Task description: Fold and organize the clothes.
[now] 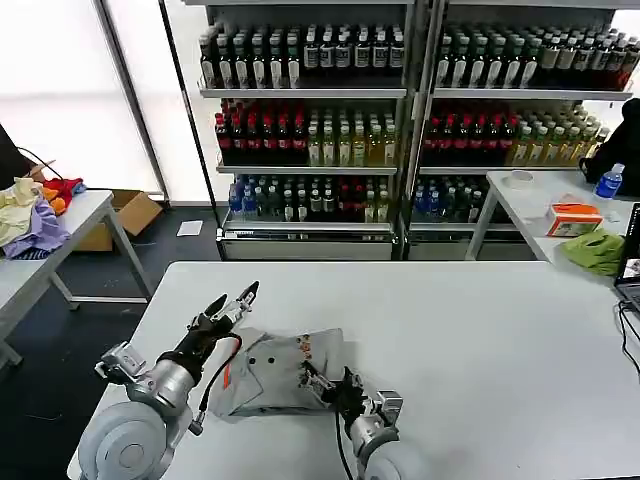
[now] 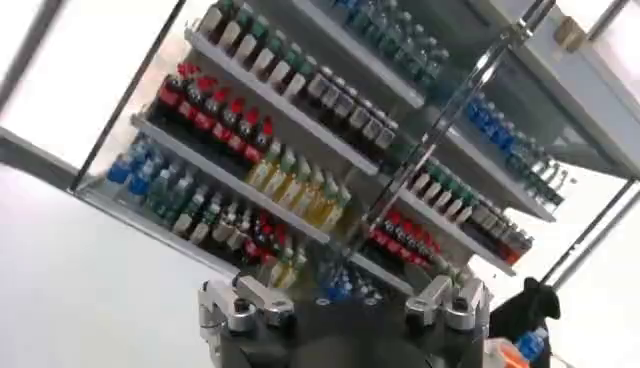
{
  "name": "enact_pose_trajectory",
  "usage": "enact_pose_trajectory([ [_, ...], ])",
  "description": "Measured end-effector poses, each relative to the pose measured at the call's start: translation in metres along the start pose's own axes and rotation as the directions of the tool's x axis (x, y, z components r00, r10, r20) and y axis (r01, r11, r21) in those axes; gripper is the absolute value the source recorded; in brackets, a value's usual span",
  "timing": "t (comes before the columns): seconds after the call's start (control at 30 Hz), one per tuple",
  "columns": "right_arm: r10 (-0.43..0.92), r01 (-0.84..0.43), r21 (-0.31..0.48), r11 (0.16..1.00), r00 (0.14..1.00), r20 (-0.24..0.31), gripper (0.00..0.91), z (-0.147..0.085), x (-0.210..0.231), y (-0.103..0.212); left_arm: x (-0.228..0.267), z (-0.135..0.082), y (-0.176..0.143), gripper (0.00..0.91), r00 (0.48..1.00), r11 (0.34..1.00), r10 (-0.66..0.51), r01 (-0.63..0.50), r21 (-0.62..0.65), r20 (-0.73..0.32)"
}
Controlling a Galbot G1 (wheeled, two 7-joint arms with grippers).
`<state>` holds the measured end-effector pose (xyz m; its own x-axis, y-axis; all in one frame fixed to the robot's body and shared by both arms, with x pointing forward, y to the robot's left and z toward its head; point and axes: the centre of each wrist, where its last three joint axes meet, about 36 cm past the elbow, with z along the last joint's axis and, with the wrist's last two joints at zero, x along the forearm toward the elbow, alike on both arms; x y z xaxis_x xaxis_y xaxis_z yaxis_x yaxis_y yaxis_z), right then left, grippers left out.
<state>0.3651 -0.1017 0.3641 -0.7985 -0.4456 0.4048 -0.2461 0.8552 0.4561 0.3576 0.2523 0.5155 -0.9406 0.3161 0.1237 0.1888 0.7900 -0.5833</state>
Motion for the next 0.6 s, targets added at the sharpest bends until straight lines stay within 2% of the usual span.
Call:
enact_pose_trajectory([
  [0.33, 0.009, -0.009, 0.016, 1.0, 1.0, -0.025, 0.0, -0.007, 0.01, -0.013, 0.006, -0.005, 0.01, 0.907, 0.999, 0.999, -0.026, 0.027, -0.028, 0.023],
  [0.6, 0.063, -0.061, 0.062, 0.996, 0.997, -0.036, 0.0, -0.031, 0.039, -0.049, 0.009, -0.006, 0.027, 0.907, 0.998, 0.996, -0.06, 0.062, -0.058, 0.028],
])
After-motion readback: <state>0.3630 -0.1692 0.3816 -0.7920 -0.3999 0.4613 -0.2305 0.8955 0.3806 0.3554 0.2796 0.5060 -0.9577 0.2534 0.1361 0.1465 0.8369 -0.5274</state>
